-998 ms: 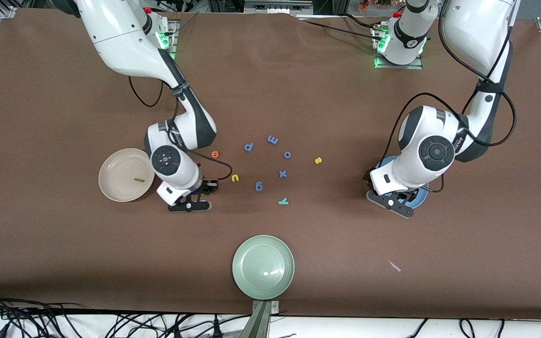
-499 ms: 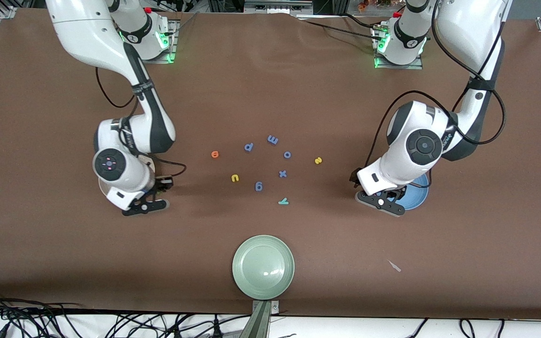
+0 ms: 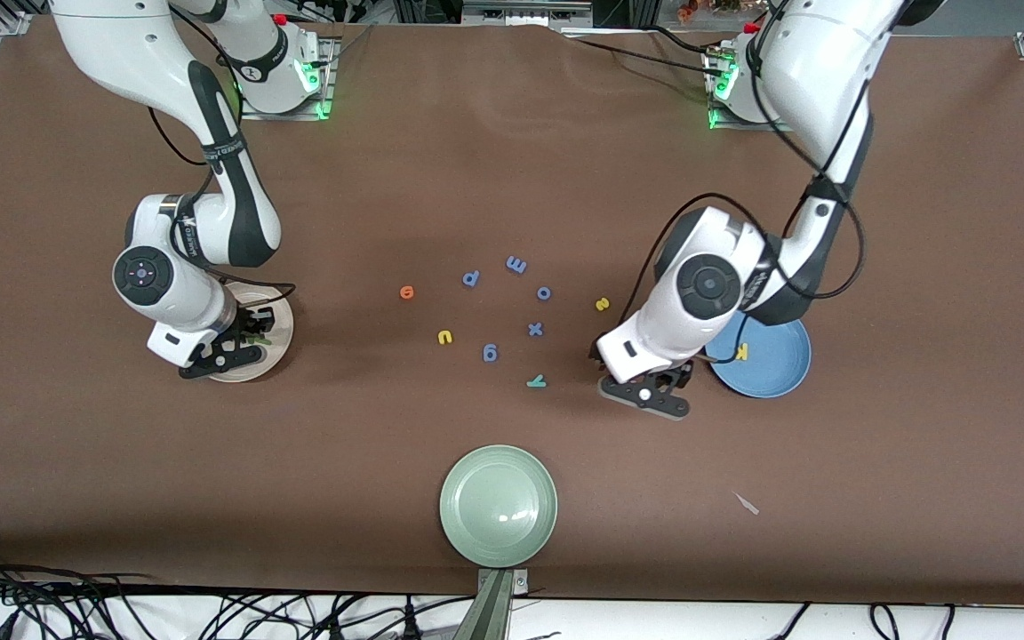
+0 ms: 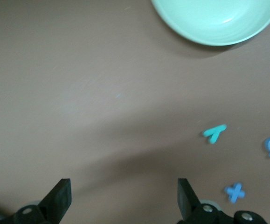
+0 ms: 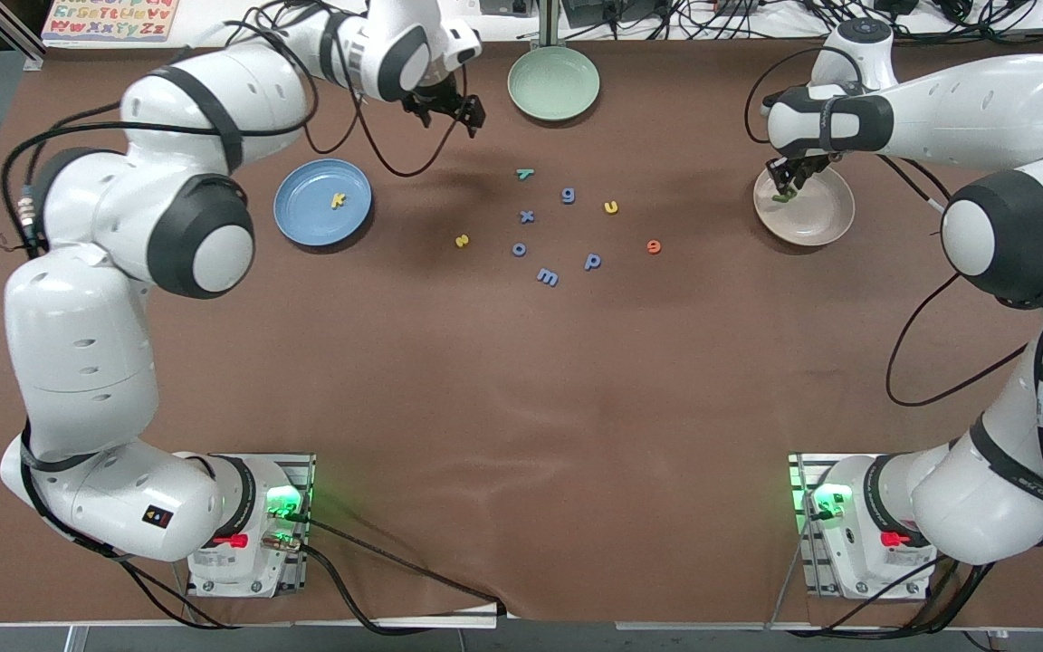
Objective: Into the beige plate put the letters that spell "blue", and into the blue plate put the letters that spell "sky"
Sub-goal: 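Drop the green d in the beige plate while the left gripper reaches letters, then grasp the teal t with the left gripper while the right gripper grasps e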
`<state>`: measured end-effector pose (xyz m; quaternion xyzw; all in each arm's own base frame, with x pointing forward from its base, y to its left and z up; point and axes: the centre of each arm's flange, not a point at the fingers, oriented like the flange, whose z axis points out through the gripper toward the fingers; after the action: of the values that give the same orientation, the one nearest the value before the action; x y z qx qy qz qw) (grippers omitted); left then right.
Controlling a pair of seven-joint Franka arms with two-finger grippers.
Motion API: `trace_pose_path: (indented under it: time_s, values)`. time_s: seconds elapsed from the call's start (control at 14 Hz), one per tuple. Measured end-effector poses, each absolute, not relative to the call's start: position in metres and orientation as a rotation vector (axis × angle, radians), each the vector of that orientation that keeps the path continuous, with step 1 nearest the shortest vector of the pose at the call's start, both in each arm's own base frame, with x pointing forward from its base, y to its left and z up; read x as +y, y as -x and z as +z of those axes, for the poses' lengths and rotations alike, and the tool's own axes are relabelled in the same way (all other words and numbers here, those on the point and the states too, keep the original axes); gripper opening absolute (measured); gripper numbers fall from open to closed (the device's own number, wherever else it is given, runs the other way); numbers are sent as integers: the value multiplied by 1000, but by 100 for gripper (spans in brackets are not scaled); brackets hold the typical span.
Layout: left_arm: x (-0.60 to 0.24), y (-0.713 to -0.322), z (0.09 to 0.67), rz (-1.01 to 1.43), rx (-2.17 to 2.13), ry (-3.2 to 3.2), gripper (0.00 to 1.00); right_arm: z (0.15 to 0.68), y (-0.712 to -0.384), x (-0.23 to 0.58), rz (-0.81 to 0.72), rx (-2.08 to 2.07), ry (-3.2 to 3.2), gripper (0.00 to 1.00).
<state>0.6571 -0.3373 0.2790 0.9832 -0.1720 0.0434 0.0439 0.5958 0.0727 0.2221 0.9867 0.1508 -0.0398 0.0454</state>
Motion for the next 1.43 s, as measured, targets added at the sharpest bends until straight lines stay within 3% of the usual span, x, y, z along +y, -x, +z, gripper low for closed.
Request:
trace_pose_path:
  time_s: [0.36, 0.43, 0.71, 0.86, 1.21, 1.43]
  values:
    - [-411, -635, 226, 359, -961, -2833, 100, 249, -597, 132, -184, 297, -3071, 95]
    - [-423, -629, 218, 385, -1034, -2801, 100, 254, -594, 155, -181, 246, -3088, 100]
    - [-440, -616, 203, 404, -1156, -2752, 98, 254, -568, 242, -174, 25, -3136, 100]
    - [-438, -617, 196, 441, -1185, -2740, 85, 252, -558, 262, -185, -51, -3141, 100]
    - [-432, -615, 163, 477, -1205, -2731, 79, 233, -527, 302, -140, -158, -3152, 100]
    - [-433, -615, 164, 494, -1203, -2725, 52, 217, -508, 313, -118, -165, -3153, 100]
